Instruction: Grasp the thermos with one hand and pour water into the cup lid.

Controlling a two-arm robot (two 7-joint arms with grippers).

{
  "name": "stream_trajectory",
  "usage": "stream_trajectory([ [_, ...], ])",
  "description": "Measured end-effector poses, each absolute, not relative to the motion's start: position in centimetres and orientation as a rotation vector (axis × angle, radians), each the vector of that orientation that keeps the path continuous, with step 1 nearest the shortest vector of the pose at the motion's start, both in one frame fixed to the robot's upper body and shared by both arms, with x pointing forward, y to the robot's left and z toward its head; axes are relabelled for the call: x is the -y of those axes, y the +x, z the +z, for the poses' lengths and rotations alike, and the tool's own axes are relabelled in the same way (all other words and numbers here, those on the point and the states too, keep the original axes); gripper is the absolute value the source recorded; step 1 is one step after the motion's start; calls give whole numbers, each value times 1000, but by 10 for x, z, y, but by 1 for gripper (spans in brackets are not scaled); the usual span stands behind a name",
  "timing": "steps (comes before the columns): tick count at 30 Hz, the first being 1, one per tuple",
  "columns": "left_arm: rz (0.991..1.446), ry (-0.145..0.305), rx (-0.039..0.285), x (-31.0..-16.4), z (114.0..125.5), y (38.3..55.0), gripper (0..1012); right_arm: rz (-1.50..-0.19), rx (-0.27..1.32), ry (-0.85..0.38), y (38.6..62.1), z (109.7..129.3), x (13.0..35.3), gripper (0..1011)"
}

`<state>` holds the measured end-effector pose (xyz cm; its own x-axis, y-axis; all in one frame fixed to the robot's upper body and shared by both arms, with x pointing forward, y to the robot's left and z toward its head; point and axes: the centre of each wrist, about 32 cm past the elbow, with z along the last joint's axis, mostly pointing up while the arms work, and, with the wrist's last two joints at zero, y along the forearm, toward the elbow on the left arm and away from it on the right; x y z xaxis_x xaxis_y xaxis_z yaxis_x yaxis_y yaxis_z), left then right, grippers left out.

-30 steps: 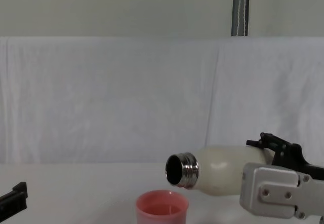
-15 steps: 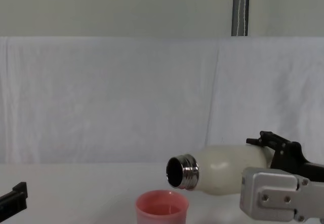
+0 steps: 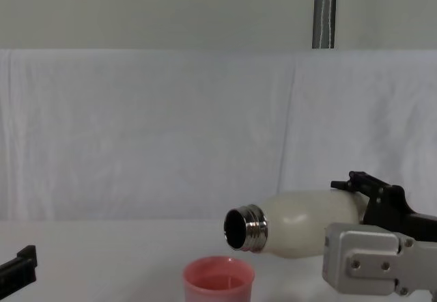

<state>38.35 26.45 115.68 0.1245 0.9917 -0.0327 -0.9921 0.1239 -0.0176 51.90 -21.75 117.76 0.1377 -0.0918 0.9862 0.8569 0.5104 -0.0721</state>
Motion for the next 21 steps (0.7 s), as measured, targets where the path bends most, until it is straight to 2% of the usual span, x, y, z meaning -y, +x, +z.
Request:
stream_trajectory([
  [21,1446,-38,-14,-265,1157,384,1001,-789,1282,-783,521,1178,217,959],
])
